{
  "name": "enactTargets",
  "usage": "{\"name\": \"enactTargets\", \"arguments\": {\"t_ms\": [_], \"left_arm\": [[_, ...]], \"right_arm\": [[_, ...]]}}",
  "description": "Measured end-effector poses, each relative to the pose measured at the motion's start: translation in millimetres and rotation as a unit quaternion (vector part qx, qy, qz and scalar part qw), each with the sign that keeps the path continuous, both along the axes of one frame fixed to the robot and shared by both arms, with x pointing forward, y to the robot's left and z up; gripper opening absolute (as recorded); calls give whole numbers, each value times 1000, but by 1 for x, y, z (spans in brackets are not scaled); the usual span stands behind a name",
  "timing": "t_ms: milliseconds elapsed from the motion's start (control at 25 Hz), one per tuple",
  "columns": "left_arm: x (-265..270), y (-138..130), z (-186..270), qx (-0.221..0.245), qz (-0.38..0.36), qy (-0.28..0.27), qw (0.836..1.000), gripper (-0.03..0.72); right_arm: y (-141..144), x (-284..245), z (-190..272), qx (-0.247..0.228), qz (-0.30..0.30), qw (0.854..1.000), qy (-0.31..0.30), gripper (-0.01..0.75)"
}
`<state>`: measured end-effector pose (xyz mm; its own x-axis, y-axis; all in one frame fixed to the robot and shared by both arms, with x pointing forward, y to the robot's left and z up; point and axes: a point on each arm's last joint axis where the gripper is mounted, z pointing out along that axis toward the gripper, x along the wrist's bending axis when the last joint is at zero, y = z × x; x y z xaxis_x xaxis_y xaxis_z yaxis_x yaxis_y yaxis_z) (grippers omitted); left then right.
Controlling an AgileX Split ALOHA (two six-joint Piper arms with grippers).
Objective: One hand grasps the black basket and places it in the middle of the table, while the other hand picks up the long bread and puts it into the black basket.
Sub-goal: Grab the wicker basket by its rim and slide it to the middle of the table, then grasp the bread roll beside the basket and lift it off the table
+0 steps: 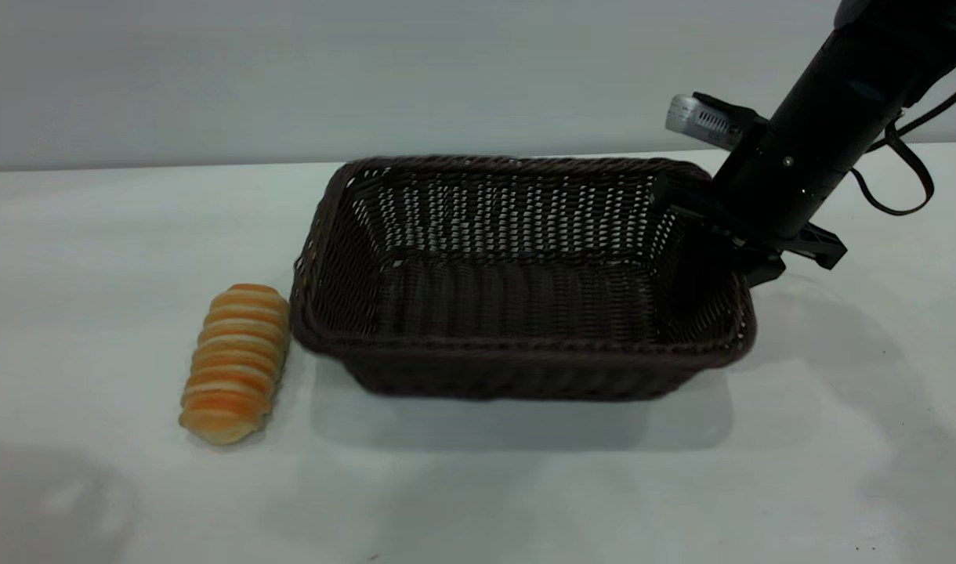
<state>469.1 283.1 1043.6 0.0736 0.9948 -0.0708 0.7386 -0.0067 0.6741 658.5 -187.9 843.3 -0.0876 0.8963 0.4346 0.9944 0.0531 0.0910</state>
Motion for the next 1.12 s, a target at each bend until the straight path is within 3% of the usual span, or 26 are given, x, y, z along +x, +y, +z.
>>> {"name": "enactTargets", "arguments": {"t_ms": [160, 320, 640, 800, 960, 1120], "left_arm": [[22, -3, -27, 1, 2, 26, 1000, 580], [40, -12, -52, 5, -9, 39, 999, 580], [65, -43, -102, 12, -46, 57, 997, 580], [73, -50, -132, 19, -49, 68, 996, 580], [88, -54, -162, 21, -44, 87, 995, 580], [110, -66, -186, 22, -51, 96, 994, 580]], "right_arm": [[-1, -5, -1, -7, 43, 999, 7, 108], [-1, -5, -1, -9, 48, 999, 7, 148], [-2, -2, 15, -9, 48, 999, -14, 419], [-16, -3, 62, -19, 56, 997, -51, 463], [-33, -15, 129, -16, 56, 995, -87, 459], [-33, -46, 201, -4, 83, 988, -127, 440]]}}
